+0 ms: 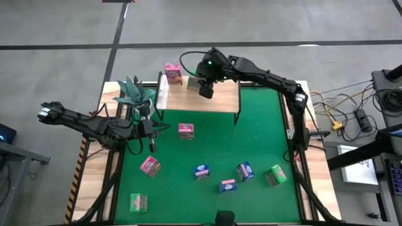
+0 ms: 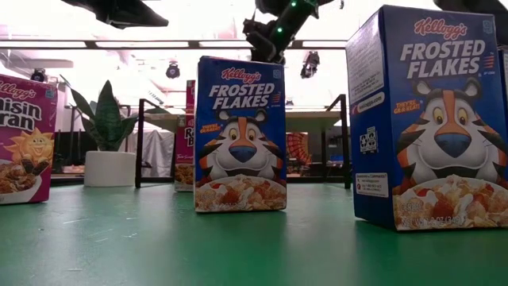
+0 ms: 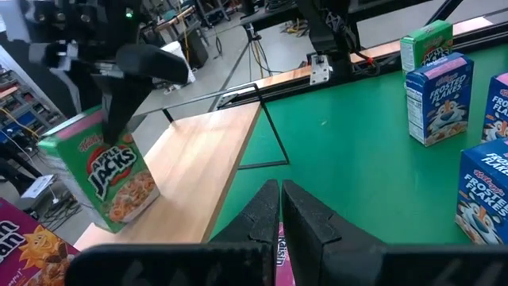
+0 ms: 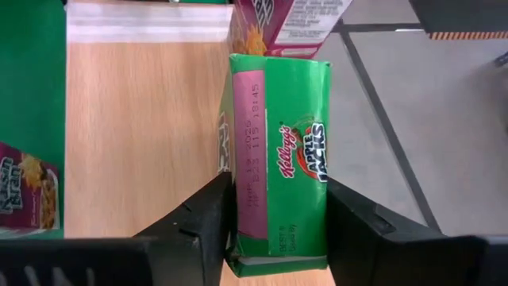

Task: Stack cereal on shelf
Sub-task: Put the top green cereal box on the shelf

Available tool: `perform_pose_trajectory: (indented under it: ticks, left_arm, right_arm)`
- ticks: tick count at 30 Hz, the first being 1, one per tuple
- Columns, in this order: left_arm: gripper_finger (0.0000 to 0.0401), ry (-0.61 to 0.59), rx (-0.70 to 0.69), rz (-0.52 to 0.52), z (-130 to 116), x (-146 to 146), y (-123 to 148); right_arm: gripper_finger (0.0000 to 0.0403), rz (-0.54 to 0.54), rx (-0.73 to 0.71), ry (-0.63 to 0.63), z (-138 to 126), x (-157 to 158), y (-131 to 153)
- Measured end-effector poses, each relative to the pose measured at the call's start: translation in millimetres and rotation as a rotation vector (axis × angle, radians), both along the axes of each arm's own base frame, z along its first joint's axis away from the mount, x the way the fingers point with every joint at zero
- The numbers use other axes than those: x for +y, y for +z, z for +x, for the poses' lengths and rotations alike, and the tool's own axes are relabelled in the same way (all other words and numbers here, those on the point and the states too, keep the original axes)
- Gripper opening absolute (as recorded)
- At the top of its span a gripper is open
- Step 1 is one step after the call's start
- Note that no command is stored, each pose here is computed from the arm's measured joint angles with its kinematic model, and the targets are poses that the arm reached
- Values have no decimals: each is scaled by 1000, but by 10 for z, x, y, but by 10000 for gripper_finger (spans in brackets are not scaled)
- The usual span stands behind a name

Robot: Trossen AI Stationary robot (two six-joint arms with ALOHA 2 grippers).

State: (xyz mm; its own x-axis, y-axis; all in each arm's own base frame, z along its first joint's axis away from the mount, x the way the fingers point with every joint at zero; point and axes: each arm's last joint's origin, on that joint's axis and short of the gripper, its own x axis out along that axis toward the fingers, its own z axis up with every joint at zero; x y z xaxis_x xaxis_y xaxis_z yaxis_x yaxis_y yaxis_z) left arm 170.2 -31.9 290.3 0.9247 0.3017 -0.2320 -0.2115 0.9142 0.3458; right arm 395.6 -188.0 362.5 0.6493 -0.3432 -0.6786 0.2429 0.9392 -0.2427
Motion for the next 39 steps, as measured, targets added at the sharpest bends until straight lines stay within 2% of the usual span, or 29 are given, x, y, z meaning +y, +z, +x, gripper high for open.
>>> perform_pose_trajectory:
  ticks: [7, 12, 20, 24, 28, 33, 37, 39]
  left_arm:
    - [0, 0, 0, 0, 0, 0, 0]
    - [0, 0, 0, 0, 0, 0, 0]
    - [0, 0, 0, 0, 0, 0, 0]
    - [0, 0, 0, 0, 0, 0, 0]
    - [0, 0, 0, 0, 0, 0, 0]
    - [0, 0, 0, 0, 0, 0, 0]
    - [0, 0, 0, 0, 0, 0, 0]
    - [0, 0, 0, 0, 0, 0, 0]
  right_arm:
    - [216, -1, 5, -3, 115, -60, -28]
    - [243, -16, -9, -19, 91, -69, 53]
    - [247, 7, -145, -74, -50, 49, 467]
    - [218, 17, -194, -42, -49, 253, 609]
    - [166, 3, -185, 48, 48, 530, 598]
    - [86, -100, -85, 96, 326, 761, 285]
    - [28, -235, 38, 62, 517, 772, -44]
    - [14, -277, 95, 42, 587, 738, -186]
